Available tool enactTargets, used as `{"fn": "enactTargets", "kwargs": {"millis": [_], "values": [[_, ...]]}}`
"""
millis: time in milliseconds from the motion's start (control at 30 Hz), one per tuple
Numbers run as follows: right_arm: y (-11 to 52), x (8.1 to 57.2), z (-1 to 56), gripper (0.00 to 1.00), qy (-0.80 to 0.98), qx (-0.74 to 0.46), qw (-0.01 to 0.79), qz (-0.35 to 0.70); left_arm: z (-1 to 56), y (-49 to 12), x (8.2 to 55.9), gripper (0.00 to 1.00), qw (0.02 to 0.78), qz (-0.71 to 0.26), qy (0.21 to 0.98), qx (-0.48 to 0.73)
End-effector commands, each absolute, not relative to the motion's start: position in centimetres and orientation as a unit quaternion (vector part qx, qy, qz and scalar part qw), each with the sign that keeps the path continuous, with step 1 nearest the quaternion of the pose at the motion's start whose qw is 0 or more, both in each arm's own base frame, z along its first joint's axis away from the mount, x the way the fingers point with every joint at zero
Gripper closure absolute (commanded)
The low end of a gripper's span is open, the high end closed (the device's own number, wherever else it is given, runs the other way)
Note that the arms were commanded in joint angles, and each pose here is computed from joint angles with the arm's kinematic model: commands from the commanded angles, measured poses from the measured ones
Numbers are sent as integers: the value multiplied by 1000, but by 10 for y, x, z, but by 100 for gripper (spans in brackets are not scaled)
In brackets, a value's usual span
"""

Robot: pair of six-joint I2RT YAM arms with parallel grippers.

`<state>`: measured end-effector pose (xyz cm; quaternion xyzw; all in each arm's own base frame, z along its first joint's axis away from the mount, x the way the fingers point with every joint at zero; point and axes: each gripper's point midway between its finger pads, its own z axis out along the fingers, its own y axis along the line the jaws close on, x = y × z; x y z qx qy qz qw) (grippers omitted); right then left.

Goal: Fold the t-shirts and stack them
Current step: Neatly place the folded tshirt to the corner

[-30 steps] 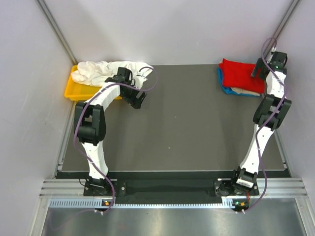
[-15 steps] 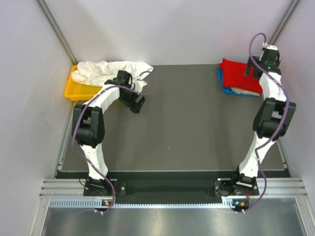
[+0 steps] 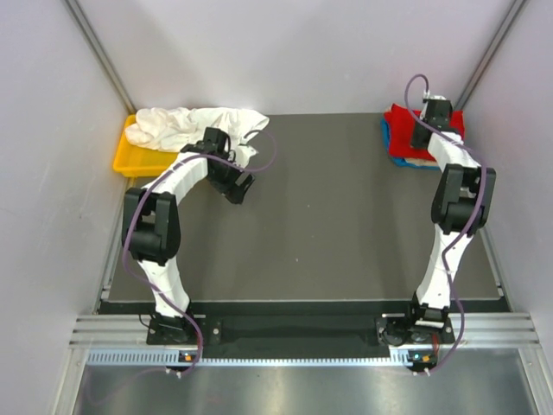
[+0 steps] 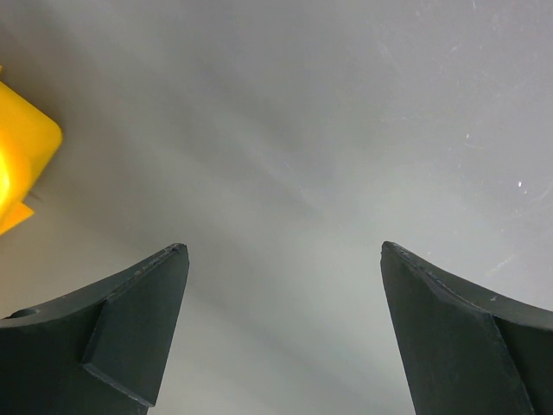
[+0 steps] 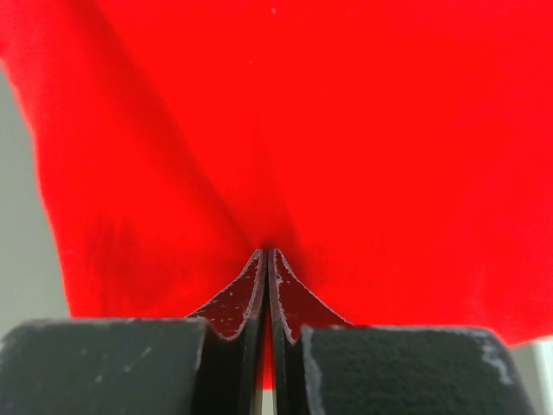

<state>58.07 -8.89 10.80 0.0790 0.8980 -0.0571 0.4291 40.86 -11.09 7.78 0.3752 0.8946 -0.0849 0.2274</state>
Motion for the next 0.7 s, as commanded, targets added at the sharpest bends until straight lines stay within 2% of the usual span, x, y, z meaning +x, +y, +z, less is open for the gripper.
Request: {"fn": "enactTargets", "kwargs": {"millis": [0,67,100,133,167,200,300,333,500,667], "values": [[-79,582,104,100,900,88,426,-25,88,-111,412,3,247,-80,885,386],[-81,582,105,99,902,91,420,-30,89,-113,411,3,247,-82,886,383],[-82,582,117,94,900,93,424,-33,93,-113,410,4,251,-86,887,378],[-83,580,125,83,897,96,429,-36,97,-114,408,3,255,-89,886,377],[-83,579,135,59,894,97,436,-38,98,-113,403,4,254,-94,886,375],[-83,572,158,48,886,99,452,-40,111,-114,400,4,271,-98,881,375],[-76,547,211,4,866,112,487,-34,135,-107,385,3,309,-117,876,351],[-72,537,221,0,863,112,492,-32,127,-103,373,1,303,-123,882,340],[-21,441,249,0,838,106,535,-1,132,-67,348,1,338,-82,904,250],[37,349,212,0,828,92,548,76,108,-40,315,1,346,-42,914,208]]}}
